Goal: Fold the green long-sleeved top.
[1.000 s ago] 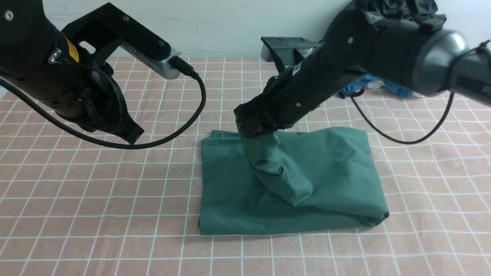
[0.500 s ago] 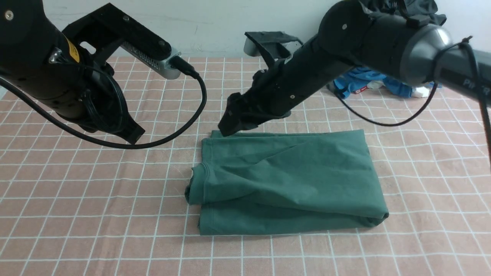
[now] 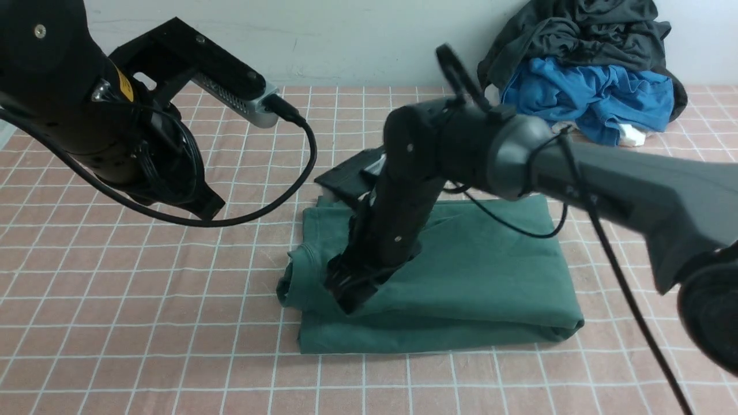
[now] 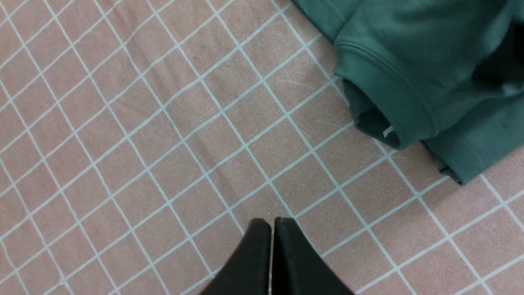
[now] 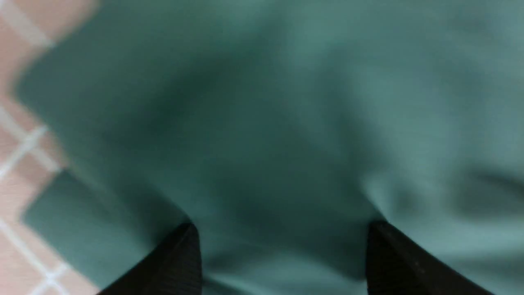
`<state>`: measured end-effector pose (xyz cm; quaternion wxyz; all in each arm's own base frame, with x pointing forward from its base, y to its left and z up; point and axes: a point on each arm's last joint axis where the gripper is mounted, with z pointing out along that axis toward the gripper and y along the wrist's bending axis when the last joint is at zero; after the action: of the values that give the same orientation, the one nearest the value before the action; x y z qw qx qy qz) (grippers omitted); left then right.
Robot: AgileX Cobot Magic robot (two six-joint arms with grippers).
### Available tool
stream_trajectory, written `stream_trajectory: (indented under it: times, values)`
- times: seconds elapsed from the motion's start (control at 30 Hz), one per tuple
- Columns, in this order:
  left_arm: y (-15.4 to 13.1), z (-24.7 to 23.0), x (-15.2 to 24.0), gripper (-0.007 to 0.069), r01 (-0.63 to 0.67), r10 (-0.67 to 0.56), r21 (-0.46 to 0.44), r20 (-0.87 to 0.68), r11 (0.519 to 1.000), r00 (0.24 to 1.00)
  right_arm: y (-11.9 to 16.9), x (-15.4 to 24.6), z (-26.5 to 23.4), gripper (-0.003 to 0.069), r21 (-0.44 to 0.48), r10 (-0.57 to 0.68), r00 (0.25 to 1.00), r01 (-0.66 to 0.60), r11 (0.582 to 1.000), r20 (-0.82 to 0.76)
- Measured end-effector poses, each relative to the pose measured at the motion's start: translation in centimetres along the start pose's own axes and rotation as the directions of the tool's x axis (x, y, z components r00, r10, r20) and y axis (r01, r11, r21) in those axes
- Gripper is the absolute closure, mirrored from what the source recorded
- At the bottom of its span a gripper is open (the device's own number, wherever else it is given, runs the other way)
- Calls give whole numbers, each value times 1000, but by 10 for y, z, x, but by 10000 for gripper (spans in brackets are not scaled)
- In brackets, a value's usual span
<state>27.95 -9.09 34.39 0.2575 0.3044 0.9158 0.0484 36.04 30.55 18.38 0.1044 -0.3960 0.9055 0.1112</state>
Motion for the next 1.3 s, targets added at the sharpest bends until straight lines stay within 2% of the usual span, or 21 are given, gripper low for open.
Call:
stream_trajectory:
  times: [0.03,0.1,0.3,0.47,0.57,0.67,0.77,0.83,0.93,1.13,1.3]
  values:
    - [0,0,0,629,3,-3,-2,0,1000,1000,11,-1,5,162,4,-33,999,33,999,-9]
    - [1,-2,0,629,11,-11,-10,2,1000,1000,12,-1,5,162,15,-47,999,47,999,-13]
    - [4,-26,6,629,64,-61,-55,69,996,996,1,-1,-26,162,48,-39,999,38,998,28]
    - [-4,-61,43,629,134,-115,-76,212,988,971,-9,8,-127,163,94,-19,983,2,996,180]
    - [-18,-73,86,629,184,-157,-73,276,980,948,-4,24,-183,177,119,-26,964,-7,993,266]
    - [-33,-68,126,629,233,-203,-56,330,971,922,6,46,-213,200,130,-35,948,-7,992,317]
    - [-46,-63,162,629,294,-259,-31,394,955,882,15,67,-234,223,130,-39,923,-12,991,382]
    - [-58,-59,194,629,353,-311,3,480,936,820,22,90,-245,243,141,-45,901,-18,990,431]
    - [-67,-57,217,629,388,-337,36,576,921,745,29,113,-260,262,153,-56,863,-25,988,502]
    - [-77,-59,244,629,394,-317,72,729,917,606,43,164,-276,312,162,-68,797,-38,986,600]
    - [-79,-65,252,629,400,-305,77,779,913,548,54,203,-286,410,160,-74,729,-49,986,680]
